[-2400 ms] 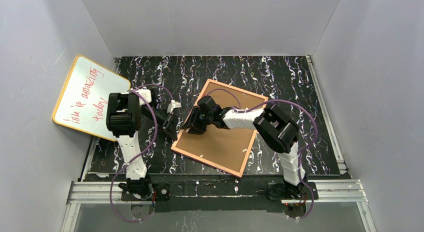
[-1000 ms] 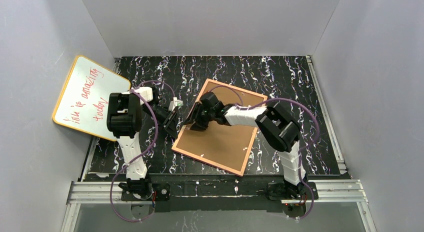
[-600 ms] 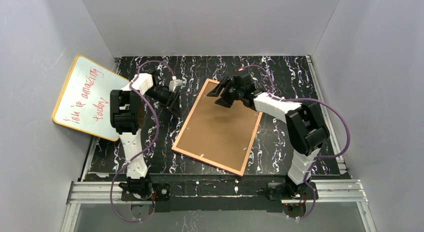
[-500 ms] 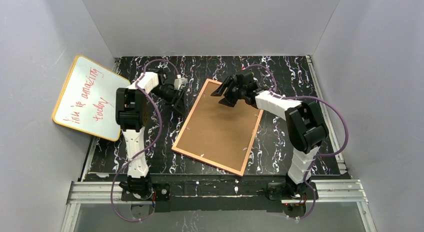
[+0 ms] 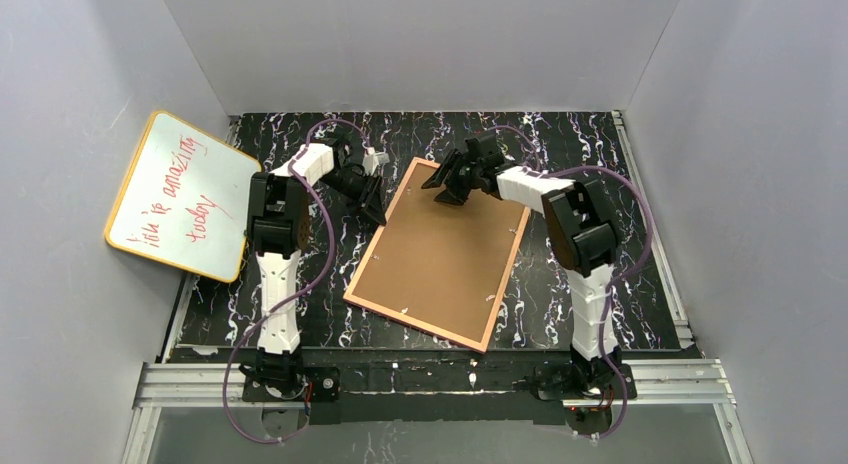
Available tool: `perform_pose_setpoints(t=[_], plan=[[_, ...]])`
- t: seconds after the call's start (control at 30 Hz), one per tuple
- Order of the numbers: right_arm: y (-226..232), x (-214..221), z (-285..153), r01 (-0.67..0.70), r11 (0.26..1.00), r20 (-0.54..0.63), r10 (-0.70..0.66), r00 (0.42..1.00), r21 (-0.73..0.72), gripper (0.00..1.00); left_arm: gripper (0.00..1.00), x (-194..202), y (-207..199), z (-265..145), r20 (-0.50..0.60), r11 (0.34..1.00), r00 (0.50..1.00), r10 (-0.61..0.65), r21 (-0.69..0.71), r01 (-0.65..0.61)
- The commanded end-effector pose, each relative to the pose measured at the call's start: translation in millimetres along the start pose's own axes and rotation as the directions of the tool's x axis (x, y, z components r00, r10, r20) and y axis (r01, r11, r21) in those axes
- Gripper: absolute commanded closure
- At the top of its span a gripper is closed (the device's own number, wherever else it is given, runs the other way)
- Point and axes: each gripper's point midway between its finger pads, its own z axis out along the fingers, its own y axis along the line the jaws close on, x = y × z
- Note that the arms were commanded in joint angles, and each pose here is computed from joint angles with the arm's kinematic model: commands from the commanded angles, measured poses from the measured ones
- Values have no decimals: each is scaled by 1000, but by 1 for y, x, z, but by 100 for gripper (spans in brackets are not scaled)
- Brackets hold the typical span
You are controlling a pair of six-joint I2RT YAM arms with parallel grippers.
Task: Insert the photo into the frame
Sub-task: Install the photo frame at the center of the board.
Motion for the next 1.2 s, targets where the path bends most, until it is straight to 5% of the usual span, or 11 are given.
perform_pose_setpoints(t=[0.0,0.6,1.17], plan=[[11,-15,20,28,998,-17,-29,999,-51,41,80,8,8,4,-12,1000,1000,1,-10,-1],[16,-5,78,33,996,-115,-42,992,-80,47,88,25,20,11,-43,999,999,5,-42,-7],[28,9,84,47,995,-148,-60,987,-92,49,90,25,19,11,-41,999,999,13,-45,-15]])
